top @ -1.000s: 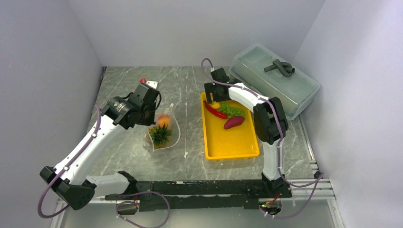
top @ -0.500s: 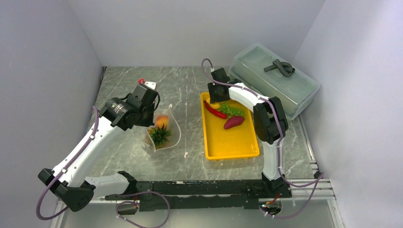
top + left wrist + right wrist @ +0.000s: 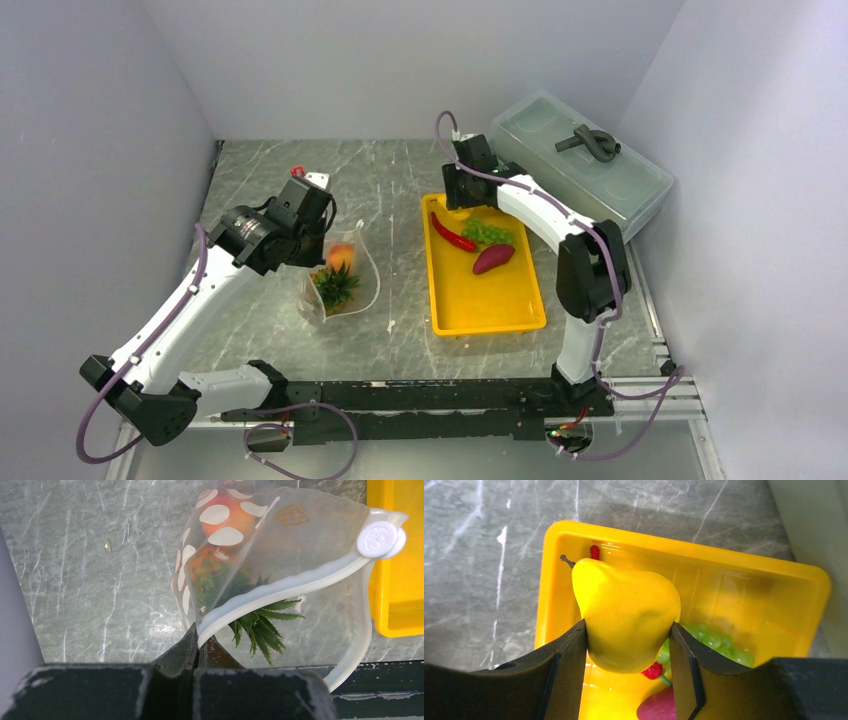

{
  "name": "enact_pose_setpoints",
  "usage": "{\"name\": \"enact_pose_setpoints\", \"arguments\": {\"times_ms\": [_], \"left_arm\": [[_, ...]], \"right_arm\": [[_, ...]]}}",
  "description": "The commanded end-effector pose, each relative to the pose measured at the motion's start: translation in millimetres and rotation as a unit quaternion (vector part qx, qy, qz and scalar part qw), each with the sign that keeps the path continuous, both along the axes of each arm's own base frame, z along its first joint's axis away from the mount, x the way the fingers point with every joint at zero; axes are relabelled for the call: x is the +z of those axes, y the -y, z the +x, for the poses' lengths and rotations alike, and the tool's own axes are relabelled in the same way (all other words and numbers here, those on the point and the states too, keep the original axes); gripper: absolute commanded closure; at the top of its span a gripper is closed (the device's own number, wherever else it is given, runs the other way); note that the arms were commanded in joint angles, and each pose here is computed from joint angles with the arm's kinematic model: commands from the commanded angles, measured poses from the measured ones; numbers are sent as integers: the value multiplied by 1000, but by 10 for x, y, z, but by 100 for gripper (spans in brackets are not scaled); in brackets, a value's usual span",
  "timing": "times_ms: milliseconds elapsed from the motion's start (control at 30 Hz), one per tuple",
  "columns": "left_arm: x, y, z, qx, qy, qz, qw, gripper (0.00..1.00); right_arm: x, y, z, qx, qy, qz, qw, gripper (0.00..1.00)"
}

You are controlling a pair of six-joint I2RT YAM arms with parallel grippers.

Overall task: Place the food in the zip-top bag and seal the zipper
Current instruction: Pick up the fake fruit from the bin, then place the fake fruit in the zipper food storage bag.

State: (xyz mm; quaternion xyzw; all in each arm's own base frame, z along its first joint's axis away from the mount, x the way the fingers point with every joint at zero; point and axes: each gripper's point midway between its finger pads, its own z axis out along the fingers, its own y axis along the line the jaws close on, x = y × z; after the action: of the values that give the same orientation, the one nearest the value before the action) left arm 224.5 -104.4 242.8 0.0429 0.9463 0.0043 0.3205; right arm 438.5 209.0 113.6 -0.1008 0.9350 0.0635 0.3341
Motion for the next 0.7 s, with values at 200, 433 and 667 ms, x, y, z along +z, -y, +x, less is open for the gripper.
{"name": "enact_pose_setpoints", "arguments": {"times_ms": [200,433,667], "left_arm": [[63,99,71,3,9,-25,1000,100],[57,122,108,4,6,-22,1000,100],[67,134,147,5,8,-20,1000,100]], "right_arm": [[706,133,-340,3,70,36,997,70],[1277,-7,-725,38,118,90,988,71],[1770,-325,-1158,100,155,148,972,71]]}}
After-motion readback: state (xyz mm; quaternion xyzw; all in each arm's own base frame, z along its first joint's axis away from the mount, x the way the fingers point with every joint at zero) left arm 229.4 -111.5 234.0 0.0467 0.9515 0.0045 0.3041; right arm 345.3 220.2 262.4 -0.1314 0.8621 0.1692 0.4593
